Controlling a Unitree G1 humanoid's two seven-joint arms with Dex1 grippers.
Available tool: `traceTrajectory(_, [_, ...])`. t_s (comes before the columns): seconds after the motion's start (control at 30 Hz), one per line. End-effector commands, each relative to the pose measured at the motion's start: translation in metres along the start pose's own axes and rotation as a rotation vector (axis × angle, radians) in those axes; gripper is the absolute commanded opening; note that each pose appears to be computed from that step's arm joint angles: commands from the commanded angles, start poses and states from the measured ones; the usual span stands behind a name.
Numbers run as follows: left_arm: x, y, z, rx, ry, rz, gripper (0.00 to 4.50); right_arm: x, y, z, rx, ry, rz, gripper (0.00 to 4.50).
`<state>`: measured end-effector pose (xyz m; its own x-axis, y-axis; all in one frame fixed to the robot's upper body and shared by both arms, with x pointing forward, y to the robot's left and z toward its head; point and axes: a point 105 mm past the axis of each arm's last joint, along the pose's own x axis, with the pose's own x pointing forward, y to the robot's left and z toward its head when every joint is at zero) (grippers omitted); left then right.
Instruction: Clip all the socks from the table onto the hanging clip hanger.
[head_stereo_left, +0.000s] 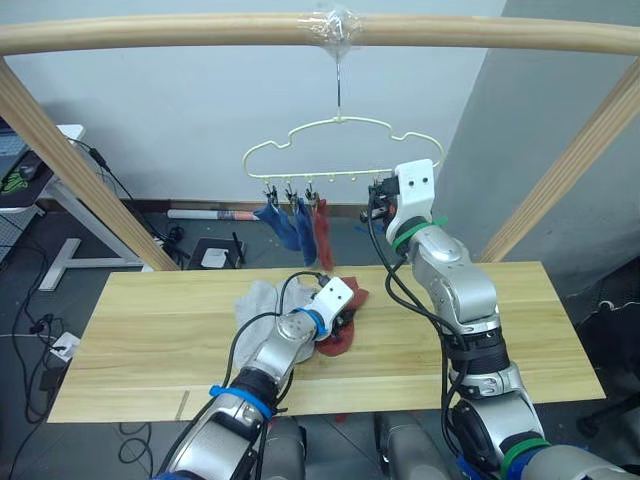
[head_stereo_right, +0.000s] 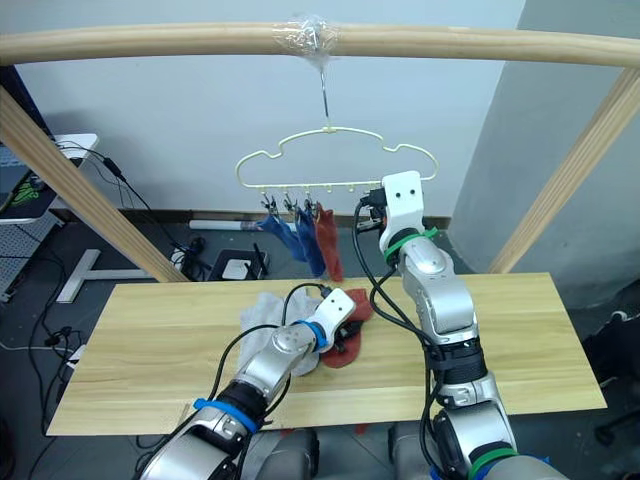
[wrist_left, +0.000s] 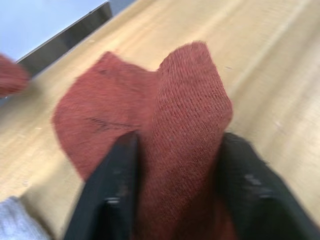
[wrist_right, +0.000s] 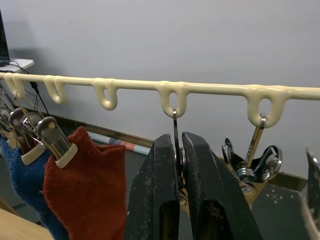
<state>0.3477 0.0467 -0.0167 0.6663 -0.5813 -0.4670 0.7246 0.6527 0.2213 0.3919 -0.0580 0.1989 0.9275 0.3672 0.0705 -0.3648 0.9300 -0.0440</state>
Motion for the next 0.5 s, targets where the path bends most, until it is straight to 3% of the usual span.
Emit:
traceTrajectory(0.03, [-0.005, -0.018, -0.029, 0.077, 0.084, -0.061, 0.83, -0.005, -0.002, 0.003, -0.018, -0.010, 0.014, 0.00])
traceTrajectory(0.17, [-0.010, -0.022, -0.019, 0.070, 0.013, -0.051, 0.00, -0.008, -0.009, 0.003, -0.033, 0.000, 0.029, 0.00])
traceTrajectory(0.23, [-0.011, -0.022, -0.014, 0.062, -0.017, -0.052, 0.00, -0.009, -0.012, 0.003, -0.027, 0.004, 0.030, 0.00])
traceTrajectory(0.3, [-0.020, -0.016, 0.006, 0.085, -0.128, -0.019, 0.00, -0.012, -0.024, -0.001, 0.056, 0.062, 0.031, 0.00])
traceTrajectory(0.33, [-0.029, -0.015, 0.026, 0.098, -0.241, -0.015, 0.00, -0.015, -0.032, -0.005, 0.168, 0.112, 0.016, 0.00])
traceTrajectory(0.43, [-0.052, -0.008, 0.065, 0.186, -0.455, 0.012, 0.00, -0.020, -0.043, -0.008, 0.376, 0.209, 0.011, 0.00])
traceTrajectory(0.5, [-0.061, -0.002, 0.077, 0.212, -0.516, 0.043, 0.00, -0.022, -0.048, -0.006, 0.406, 0.242, 0.019, 0.00])
